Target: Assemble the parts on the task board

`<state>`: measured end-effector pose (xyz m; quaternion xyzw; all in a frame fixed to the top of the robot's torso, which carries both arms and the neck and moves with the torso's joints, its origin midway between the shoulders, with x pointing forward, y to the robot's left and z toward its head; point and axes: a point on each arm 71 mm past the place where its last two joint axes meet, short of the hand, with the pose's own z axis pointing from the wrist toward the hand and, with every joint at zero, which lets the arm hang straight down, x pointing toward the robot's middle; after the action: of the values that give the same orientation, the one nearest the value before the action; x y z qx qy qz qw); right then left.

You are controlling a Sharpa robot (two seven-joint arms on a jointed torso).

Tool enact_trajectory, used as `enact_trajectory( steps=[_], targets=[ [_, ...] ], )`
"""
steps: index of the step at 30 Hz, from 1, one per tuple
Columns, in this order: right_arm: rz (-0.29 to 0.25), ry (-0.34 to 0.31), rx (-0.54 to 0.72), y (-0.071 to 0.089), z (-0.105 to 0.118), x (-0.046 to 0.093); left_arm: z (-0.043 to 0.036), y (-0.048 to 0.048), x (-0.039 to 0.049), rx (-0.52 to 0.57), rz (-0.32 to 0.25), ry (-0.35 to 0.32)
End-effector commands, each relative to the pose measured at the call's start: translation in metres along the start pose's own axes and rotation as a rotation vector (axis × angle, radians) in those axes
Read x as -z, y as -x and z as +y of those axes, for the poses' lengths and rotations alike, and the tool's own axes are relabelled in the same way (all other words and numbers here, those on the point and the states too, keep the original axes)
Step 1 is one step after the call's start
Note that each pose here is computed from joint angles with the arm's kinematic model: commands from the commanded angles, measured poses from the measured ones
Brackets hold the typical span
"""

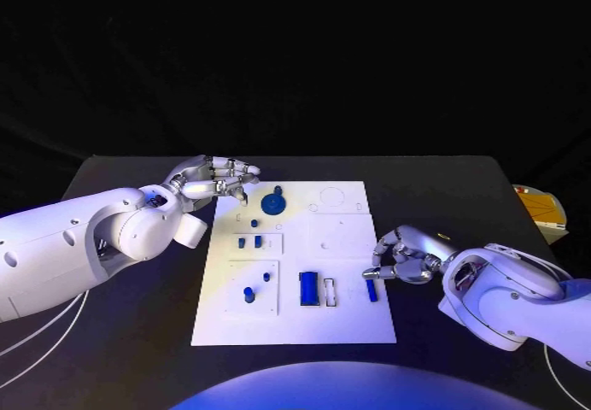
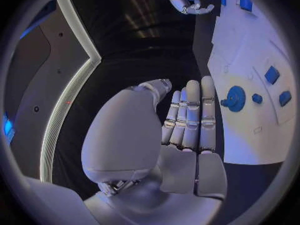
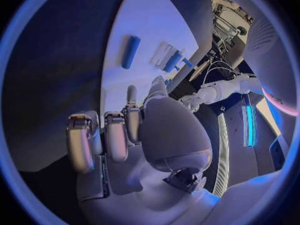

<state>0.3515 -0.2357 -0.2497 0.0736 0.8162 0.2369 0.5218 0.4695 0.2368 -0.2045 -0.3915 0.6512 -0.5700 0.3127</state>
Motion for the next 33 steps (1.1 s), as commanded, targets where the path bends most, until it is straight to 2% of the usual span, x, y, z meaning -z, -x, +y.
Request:
enact_trajectory(
  steps=[1,13,33],
  targets=[
    [-0.021,0.016,0.065,-0.002,-0.002,0.003,-0.0004,-0.0030,-0.0008,0.008,0.007,-0.021],
    [-0.001,-0.015,0.101,-0.018,-0.008,0.008,0.0043,-0.0047,-0.0012,0.015,0.009,-0.014],
    [0.044,-0.020,0.133,-0.040,-0.006,0.000,0.0051,-0.0050,-0.0005,0.017,0.013,-0.010]
  ],
)
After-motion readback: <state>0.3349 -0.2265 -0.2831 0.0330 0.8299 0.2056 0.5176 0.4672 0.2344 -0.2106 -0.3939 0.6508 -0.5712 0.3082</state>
